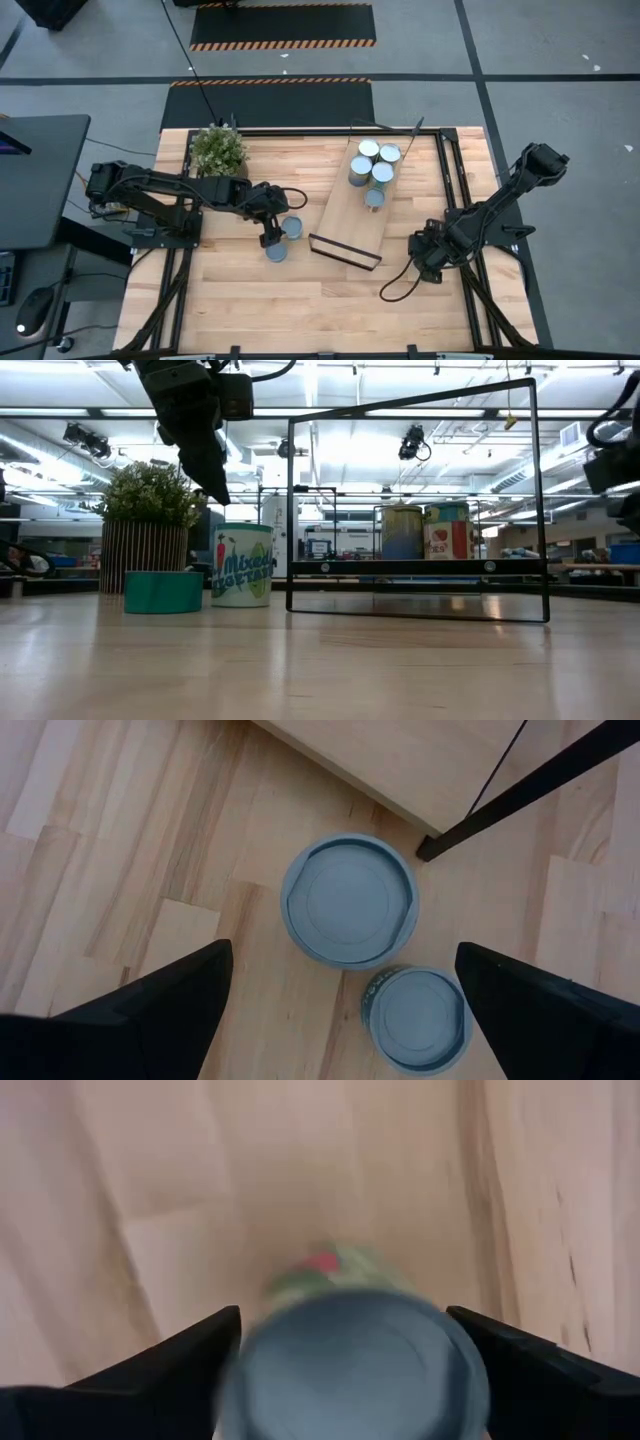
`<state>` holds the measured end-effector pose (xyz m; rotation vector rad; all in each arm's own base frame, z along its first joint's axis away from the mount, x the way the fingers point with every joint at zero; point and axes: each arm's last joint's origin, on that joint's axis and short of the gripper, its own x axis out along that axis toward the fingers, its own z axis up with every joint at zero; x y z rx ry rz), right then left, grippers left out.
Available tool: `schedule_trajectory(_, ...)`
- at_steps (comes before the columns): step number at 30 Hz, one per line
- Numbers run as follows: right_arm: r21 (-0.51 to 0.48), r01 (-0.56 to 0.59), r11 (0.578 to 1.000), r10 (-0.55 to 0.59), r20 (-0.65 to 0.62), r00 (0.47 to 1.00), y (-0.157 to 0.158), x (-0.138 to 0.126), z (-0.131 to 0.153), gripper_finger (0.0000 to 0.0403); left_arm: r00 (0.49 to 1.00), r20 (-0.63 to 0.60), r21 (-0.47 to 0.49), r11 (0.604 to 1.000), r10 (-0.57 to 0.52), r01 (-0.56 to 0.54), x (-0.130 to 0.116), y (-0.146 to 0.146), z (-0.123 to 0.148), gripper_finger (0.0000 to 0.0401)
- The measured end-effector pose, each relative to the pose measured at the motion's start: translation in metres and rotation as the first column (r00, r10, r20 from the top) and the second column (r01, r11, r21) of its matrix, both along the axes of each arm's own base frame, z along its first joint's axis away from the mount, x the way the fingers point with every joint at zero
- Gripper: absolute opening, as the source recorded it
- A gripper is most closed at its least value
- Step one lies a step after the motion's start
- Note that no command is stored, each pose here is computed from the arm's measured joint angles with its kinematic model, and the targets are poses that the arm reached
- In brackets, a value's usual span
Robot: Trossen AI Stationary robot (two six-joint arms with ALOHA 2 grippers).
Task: Pick and place cans onto a shelf
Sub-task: Put the canned green peas on the shelf
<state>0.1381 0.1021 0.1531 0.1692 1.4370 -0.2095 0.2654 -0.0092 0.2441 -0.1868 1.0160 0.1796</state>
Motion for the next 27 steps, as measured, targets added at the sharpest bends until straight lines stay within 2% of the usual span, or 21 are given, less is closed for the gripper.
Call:
schedule_trajectory(3,0.0,0.031,1.0,-0.031,-0.028,0.999,-0.002,-0.003,-0.003,0.0356,1.0,0.0,0.0,1.0,0.001,-0.001,0.0,0.0,0.0,0.0388)
schedule_trajectory(7,-0.005,0.01,1.0,-0.01,-0.041,0.999,-0.003,-0.005,-0.005,0.0343,1.0,0.0,0.0,1.0,0.0,0.0,0.0,0.0,0.0,0.0388)
schedule_trajectory(14,-0.063,-0.082,0.995,0.078,-0.064,0.995,-0.006,0.0,0.009,0.0286,1.0,0.0,0.0,1.0,0.001,-0.001,0.0,0.0,0.0,0.0388)
schedule_trajectory(20,-0.262,-0.155,0.952,0.137,-0.085,0.987,-0.016,0.013,0.056,0.0287,1.0,0.002,0.001,1.0,0.0,0.0,0.0,0.0,0.0,0.0388)
schedule_trajectory(23,-0.36,-0.175,0.916,0.184,-0.009,0.983,-0.022,0.028,0.087,0.0298,1.0,0.011,0.0,1.0,0.0,0.0,0.001,0.0,0.001,0.0388)
schedule_trajectory(27,-0.41,-0.229,0.883,0.281,0.071,0.957,-0.034,0.05,0.122,0.0299,1.0,0.016,0.001,1.0,-0.001,0.001,0.001,0.0,0.001,0.0388)
